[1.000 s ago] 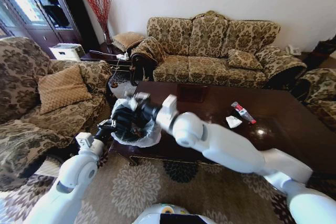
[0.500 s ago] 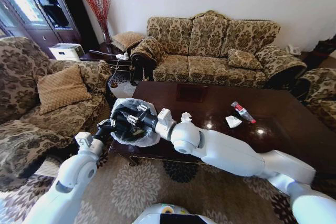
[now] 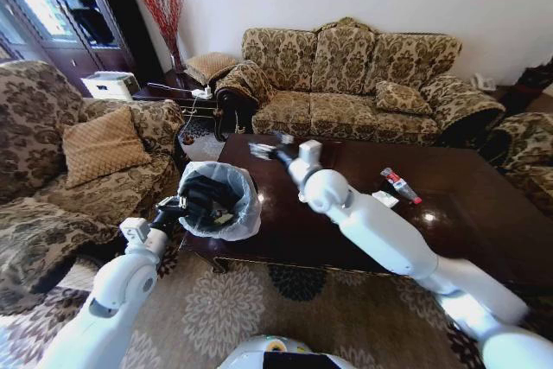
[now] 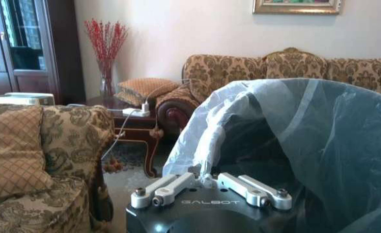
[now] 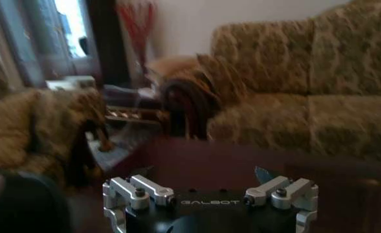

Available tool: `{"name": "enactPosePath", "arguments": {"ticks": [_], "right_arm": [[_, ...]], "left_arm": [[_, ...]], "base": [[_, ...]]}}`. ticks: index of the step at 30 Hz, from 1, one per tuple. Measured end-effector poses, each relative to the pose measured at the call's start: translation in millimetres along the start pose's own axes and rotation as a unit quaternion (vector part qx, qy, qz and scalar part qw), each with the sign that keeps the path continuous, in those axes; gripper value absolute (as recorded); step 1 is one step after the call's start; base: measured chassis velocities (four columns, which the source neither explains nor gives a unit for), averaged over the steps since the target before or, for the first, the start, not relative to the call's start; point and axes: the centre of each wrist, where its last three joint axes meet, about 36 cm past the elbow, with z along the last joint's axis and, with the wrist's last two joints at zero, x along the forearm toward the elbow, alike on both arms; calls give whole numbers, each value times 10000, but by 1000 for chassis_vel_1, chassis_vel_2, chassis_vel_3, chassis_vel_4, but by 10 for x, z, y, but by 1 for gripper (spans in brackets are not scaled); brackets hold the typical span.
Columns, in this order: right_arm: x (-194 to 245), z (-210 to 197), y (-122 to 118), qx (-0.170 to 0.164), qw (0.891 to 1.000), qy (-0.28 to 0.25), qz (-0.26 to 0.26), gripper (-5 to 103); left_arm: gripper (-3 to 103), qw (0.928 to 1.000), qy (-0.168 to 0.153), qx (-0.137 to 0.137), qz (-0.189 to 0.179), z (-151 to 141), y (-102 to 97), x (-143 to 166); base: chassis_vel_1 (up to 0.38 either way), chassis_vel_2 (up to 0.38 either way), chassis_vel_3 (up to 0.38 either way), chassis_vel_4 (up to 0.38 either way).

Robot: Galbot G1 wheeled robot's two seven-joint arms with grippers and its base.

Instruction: Move to the front of the table and place the trash on the table into the trash bin.

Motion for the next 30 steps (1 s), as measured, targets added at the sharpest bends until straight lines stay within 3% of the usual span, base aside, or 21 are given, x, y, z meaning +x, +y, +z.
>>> {"name": "enactPosePath", "arguments": {"ticks": [4, 7, 16, 20, 22, 29, 30], "right_arm": [[-226, 774, -303, 76, 9973, 535, 497, 100], [-327, 1071, -403, 110, 9956, 694, 615, 100], [-497, 1469, -507, 98, 9929, 975, 668, 98], [-476, 1574, -527, 101, 9927, 1054, 573, 79], [-468, 1584, -527, 98, 9928, 1061, 552, 79], [-449, 1589, -537, 77, 9921, 1102, 593, 46], [-449, 1589, -537, 77, 9921, 1102, 593, 46]], "left_arm": [[1, 10000, 9, 0, 8, 5, -10, 21], [1, 10000, 6, -9, 22, 0, -14, 27], [1, 10000, 16, -15, 55, 4, -23, 27], [1, 10000, 9, 2, 67, 10, -26, 27], [1, 10000, 5, 4, 70, 12, -25, 26], [1, 10000, 11, 29, 86, 26, -31, 21], [1, 10000, 11, 29, 86, 26, -31, 21]], "base": [[0, 0, 0, 0], [0, 0, 0, 0], [0, 0, 0, 0], [0, 0, 0, 0], [0, 0, 0, 0], [0, 0, 0, 0], [0, 0, 0, 0]]}}
